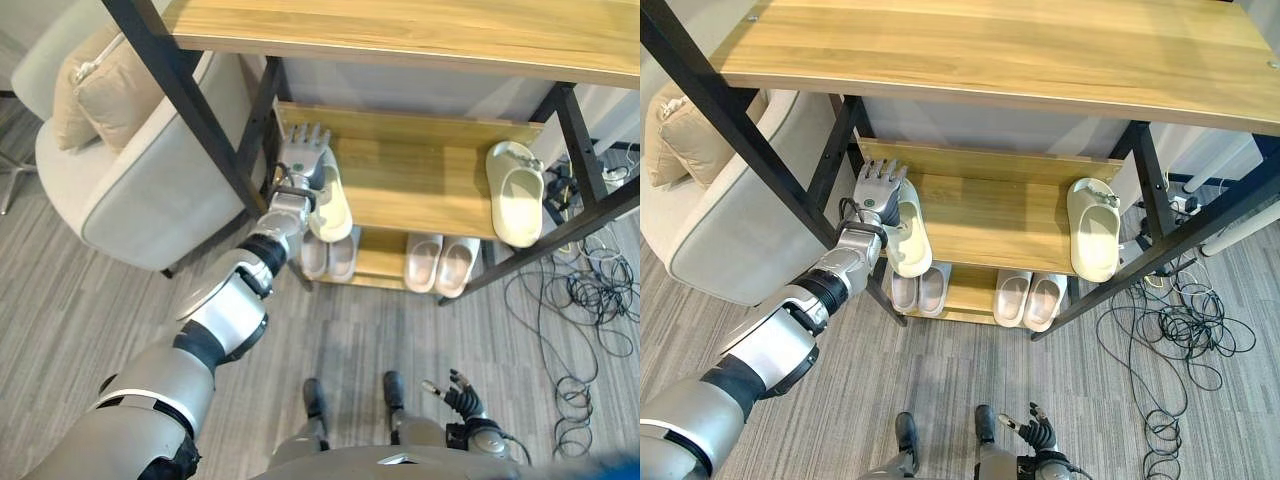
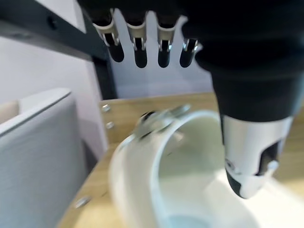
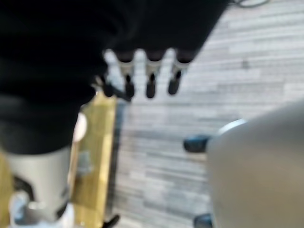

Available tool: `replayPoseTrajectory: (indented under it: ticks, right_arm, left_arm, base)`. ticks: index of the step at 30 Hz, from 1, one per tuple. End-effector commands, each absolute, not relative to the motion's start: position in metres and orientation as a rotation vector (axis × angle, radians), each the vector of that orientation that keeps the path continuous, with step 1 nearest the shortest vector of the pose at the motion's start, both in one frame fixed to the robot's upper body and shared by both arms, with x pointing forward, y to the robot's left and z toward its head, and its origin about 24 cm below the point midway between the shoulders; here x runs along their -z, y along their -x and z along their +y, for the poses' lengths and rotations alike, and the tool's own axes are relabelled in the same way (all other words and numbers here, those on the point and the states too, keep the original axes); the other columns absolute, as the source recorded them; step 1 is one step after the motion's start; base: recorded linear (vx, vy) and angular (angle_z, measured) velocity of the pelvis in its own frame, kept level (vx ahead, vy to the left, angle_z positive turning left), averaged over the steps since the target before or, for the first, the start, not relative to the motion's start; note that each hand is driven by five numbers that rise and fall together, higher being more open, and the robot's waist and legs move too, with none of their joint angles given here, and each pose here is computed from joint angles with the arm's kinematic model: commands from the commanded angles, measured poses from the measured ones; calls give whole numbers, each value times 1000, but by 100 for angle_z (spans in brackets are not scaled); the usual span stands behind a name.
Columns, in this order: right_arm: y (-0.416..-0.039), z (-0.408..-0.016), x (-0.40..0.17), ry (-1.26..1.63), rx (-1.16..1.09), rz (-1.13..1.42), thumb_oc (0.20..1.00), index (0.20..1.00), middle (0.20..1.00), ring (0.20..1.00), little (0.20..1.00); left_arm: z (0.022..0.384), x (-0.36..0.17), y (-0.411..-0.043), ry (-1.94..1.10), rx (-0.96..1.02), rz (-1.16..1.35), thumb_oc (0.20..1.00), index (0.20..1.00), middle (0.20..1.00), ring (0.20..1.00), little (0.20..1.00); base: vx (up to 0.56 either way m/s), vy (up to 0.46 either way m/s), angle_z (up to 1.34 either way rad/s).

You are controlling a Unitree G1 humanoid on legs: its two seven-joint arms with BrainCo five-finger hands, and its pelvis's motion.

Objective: Arrange the slippers neatly on the shoe rack.

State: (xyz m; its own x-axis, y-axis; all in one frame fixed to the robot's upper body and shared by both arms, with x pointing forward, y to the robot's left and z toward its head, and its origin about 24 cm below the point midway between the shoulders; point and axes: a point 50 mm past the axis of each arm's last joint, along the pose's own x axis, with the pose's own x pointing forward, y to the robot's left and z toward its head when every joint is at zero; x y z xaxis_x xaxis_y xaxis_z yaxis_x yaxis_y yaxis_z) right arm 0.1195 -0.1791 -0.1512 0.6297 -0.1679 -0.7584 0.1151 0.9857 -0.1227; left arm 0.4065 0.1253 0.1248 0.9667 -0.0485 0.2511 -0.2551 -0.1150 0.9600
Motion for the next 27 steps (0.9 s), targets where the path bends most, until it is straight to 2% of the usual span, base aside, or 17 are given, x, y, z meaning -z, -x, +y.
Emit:
replayPoseTrajectory:
  ticks: [1, 18, 19, 21, 23, 24, 26, 27]
  right_arm:
    - [-88, -165, 161, 73, 118, 973, 1000, 1000, 1000, 1000, 1000]
    - [-100, -162, 158, 82, 106, 944, 1000, 1000, 1000, 1000, 1000]
    - [-102, -161, 158, 81, 105, 940, 1000, 1000, 1000, 1000, 1000]
    - [-104, -161, 158, 83, 104, 937, 1000, 1000, 1000, 1000, 1000]
    - [-104, -161, 158, 82, 102, 938, 1000, 1000, 1000, 1000, 1000]
    - [-104, -161, 158, 83, 103, 938, 1000, 1000, 1000, 1000, 1000]
    - [-105, -161, 158, 81, 103, 937, 1000, 1000, 1000, 1000, 1000]
    - [-105, -161, 158, 80, 104, 938, 1000, 1000, 1000, 1000, 1000]
  left_arm:
    - [136, -184, -421, -1651, -389, -282, 1000, 1000, 1000, 1000, 1000]
    - [141, -179, -418, -1551, -510, -217, 1000, 1000, 1000, 1000, 1000]
    - [140, -178, -418, -1534, -517, -211, 940, 940, 940, 940, 940]
    - [140, -176, -417, -1516, -532, -193, 871, 871, 871, 871, 871]
    - [141, -174, -416, -1511, -536, -182, 859, 859, 859, 859, 859]
    - [140, -174, -416, -1502, -542, -176, 784, 784, 784, 784, 784]
    - [140, -173, -416, -1494, -542, -167, 758, 758, 758, 758, 758]
    - [140, -173, -416, -1486, -546, -165, 573, 573, 573, 573, 573]
  base:
    - [0, 0, 0]
    - [7, 3, -3]
    - [0, 0, 0]
    - [0, 0, 0]
    - [0, 0, 0]
    - [0, 0, 0]
    - [0, 0, 0]
    - [0, 0, 0]
